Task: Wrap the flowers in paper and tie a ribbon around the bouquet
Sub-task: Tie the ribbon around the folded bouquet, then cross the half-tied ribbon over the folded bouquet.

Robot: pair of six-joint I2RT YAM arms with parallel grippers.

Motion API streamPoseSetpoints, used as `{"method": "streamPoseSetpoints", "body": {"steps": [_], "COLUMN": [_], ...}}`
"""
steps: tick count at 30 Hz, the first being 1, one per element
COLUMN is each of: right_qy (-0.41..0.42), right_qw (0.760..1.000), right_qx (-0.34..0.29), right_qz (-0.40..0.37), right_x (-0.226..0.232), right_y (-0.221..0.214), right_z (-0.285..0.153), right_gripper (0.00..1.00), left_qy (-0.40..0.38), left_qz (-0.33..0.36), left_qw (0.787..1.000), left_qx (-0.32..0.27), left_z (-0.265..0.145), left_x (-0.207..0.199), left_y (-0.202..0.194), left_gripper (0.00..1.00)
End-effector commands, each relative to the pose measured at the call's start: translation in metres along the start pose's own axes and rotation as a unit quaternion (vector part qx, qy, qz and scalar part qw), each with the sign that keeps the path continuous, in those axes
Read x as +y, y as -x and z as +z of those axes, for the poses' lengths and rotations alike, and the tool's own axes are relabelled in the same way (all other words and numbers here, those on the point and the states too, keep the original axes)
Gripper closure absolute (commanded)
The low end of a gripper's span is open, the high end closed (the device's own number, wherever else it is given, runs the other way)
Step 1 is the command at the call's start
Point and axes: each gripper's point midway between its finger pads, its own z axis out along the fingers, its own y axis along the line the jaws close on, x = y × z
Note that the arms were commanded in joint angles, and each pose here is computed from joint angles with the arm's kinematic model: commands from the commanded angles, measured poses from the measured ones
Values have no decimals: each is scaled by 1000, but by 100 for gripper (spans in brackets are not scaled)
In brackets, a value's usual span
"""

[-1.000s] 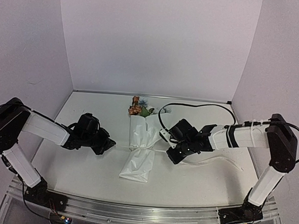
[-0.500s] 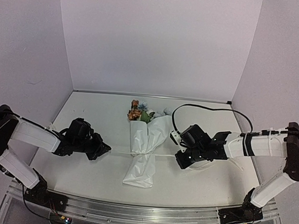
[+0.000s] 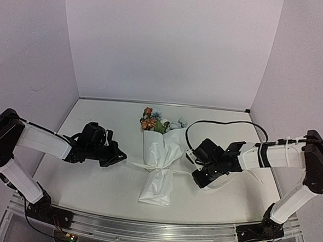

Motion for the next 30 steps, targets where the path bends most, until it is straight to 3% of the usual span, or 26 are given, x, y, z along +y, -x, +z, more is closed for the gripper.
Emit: {"method": "streamPoseSetpoints", "body": {"steps": [1, 5, 13, 20, 26, 30], "right_qy": [-35, -26, -57, -137, -139, -113], "right_qw": [997, 999, 997, 979, 971, 968], "right_qx": [61, 42, -32, -110, -140, -142], "right_qz": [1, 13, 49, 98, 136, 176], "right_x": [-13, -11, -26, -60, -64, -62], "right_y": [-26, -15, 14, 28, 35, 38], "right_z": [-5, -14, -43, -64, -72, -73], "right_gripper": [81, 58, 44, 21, 17, 16], "left_qy": [-20, -61, -138, -179, -157, -145], "left_qz": [67, 116, 217, 305, 356, 387], "left_qw": [998, 991, 966, 930, 905, 893], "left_qx": [-6, 13, 33, 106, 172, 178], "left_z": [2, 4, 8, 40, 74, 77], "left_x": [-23, -55, -124, -178, -184, -186], "left_y": [12, 3, -10, -51, -97, -109], "left_gripper": [97, 92, 88, 84, 80, 77]}}
